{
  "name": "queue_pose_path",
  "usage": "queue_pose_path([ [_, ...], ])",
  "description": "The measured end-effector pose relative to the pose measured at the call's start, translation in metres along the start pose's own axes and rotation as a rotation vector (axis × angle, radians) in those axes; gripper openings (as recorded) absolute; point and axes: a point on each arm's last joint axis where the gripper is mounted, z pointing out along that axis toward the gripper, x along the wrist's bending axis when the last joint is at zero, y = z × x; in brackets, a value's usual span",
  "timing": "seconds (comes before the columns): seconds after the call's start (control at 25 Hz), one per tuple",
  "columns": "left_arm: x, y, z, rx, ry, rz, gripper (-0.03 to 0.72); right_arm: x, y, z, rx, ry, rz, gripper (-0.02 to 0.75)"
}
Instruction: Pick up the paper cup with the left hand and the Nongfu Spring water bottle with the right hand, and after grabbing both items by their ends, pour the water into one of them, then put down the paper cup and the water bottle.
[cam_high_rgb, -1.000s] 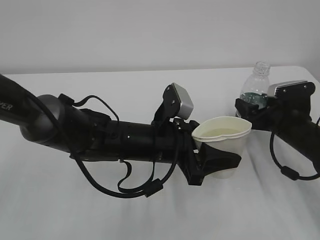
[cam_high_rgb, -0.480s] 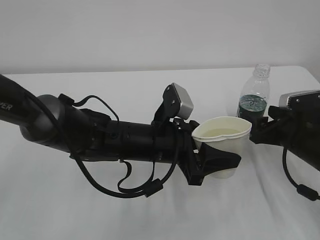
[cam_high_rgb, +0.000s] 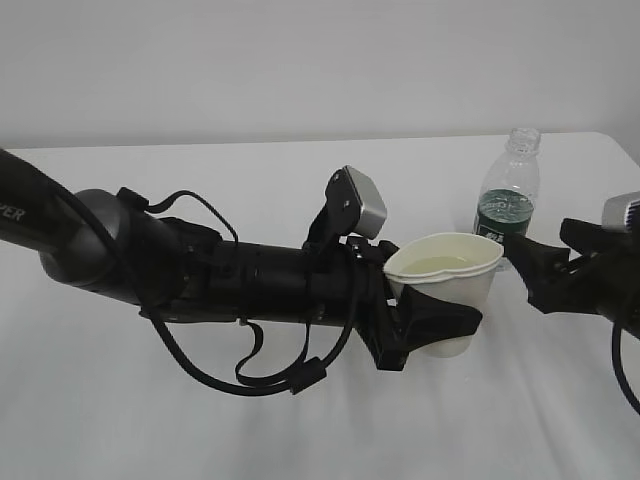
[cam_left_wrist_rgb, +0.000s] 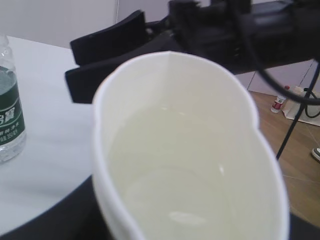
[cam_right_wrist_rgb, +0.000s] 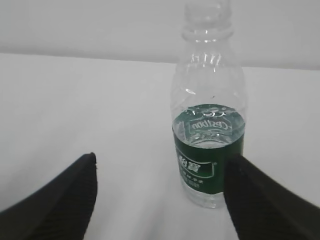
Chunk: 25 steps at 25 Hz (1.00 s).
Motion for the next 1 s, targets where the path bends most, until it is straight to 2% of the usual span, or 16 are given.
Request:
queue_pose_path([
  [0.28, 0.000, 0.000, 0.000, 0.000, 0.000, 0.000, 0.393, 0.009, 0.017, -0.031, -0.065, 0.007, 0.102, 0.596],
  [0.68, -0.001, 0.003, -0.001, -0.007, 0.001, 0.004, 0.393, 0.018, 0.035, -0.060, -0.160, 0.011, 0.026, 0.595],
  [1.0, 0.004, 0.004, -0.003, -0.014, 0.028, -0.010, 0.393, 0.024, 0.028, -0.078, -0.132, 0.004, 0.001, 0.594],
])
